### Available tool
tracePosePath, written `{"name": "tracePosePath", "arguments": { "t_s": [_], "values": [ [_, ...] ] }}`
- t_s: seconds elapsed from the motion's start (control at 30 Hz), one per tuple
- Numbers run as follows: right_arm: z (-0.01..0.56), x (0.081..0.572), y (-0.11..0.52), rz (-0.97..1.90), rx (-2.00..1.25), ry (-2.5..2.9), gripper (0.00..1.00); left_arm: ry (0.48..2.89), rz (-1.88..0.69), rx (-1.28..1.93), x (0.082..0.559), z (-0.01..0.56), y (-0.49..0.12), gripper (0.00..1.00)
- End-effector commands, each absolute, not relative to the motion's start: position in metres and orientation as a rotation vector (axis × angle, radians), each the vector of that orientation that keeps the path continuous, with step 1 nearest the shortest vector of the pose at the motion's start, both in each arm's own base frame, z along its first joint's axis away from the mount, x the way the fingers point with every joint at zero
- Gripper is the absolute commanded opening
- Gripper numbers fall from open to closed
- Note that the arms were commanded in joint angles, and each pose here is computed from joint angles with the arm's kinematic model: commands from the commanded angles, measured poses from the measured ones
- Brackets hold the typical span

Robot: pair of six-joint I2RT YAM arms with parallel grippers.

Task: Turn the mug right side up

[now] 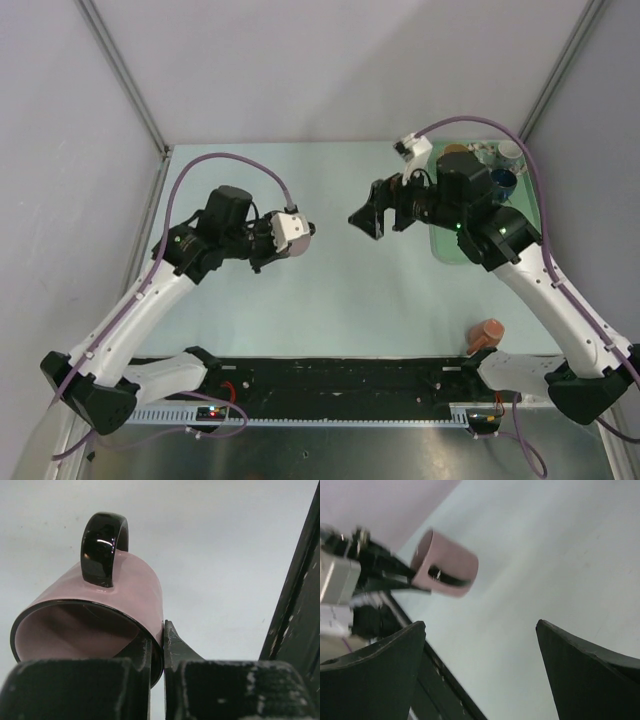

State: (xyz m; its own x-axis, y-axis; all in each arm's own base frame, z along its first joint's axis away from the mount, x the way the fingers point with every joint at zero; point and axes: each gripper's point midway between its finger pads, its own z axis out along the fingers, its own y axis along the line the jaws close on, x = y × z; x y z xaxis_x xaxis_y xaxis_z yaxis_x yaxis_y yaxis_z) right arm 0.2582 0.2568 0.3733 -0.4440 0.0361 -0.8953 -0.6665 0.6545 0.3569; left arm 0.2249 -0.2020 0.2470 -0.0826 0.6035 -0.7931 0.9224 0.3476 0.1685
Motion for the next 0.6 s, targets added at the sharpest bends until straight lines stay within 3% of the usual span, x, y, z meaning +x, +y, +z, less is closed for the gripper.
{"name": "tracePosePath", "arguments": {
  "t_s": [0.0,0.13,0.3,0.4,0.57],
  "values": [
    [0.333,0.209,0.261,0.870,-0.994,1.844,0.96,1.557,-0.228,1.675,0.226,0.270,-0.180,0.00],
    [0.316,0.190,0.275,0.742,-1.330,1.535,0.96,1.527,-0.260,1.800,0.207,0.270,-0.175,0.00],
    [0.323,0.193,0.314,0.625,-1.445,1.285,0.94,1.518,-0.293,1.849,0.192,0.270,-0.177,0.00],
    [0.323,0.196,0.337,0.673,-1.444,1.243,0.81,1.518,-0.307,1.853,0.187,0.271,-0.178,0.00],
    [0.325,0.205,0.365,0.774,-1.395,1.215,0.72,1.516,-0.343,1.846,0.182,0.274,-0.180,0.00]
  ]
}}
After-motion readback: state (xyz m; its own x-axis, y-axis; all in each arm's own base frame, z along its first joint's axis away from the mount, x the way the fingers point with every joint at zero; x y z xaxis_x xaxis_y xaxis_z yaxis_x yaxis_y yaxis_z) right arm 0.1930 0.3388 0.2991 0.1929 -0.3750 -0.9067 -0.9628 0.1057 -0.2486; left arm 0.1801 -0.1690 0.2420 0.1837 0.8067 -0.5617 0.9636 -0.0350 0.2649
